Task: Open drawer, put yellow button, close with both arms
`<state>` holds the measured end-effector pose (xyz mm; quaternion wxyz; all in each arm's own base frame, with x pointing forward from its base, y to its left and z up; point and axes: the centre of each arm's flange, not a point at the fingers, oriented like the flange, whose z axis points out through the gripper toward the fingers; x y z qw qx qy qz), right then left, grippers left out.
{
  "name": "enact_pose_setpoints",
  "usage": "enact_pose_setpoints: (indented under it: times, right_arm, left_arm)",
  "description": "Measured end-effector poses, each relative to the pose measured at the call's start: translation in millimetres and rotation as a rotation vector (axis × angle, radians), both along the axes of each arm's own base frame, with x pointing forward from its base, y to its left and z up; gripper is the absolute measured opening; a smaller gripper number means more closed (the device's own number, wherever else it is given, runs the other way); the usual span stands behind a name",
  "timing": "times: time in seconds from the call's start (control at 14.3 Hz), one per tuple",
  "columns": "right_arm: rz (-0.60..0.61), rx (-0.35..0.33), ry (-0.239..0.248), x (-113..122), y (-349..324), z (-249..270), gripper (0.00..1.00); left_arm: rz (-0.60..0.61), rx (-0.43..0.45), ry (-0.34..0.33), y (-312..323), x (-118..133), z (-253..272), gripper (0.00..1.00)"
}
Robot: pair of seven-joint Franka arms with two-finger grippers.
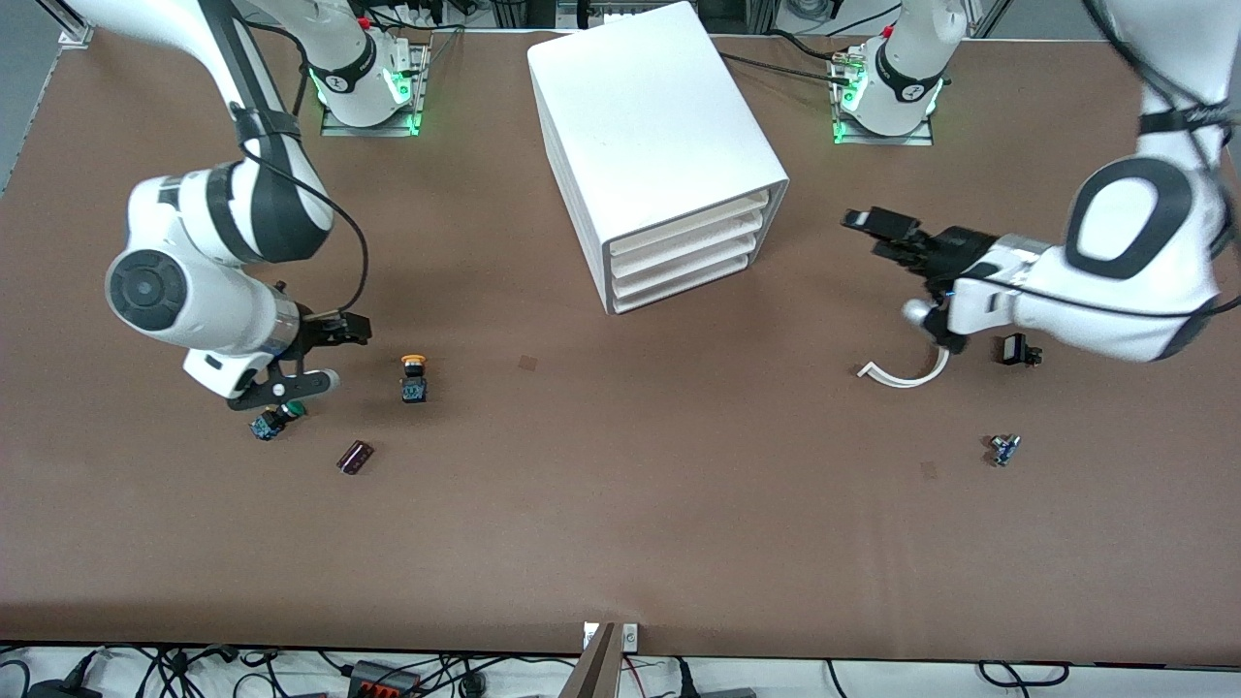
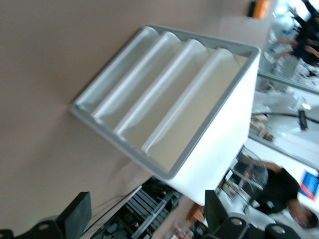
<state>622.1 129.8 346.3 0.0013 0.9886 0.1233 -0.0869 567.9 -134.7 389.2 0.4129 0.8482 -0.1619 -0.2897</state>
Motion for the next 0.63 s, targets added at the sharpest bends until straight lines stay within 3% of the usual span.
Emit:
enact_pose_setpoints:
  times: [0.21,0.49,0.63]
  right_arm:
    - [-0.009,-0.003,-0.009,2.5,10.6,-16.4,1.00]
    - [-0.016,-0.007,-0.012,2.4,23.5,-29.2,1.00]
    - [-0.021,-0.011,-0.013,2.5,33.8,-45.6,1.00]
  left_arm:
    - [-0.046,-0.133,0.046,-42.6,-1.8,-44.2,1.00]
    - [0.007,-0.330,-0.010,-61.5,0.1,-85.2,0.98]
    - [0.050,-0.433,-0.023,-68.5,-15.6,-115.8,0.87]
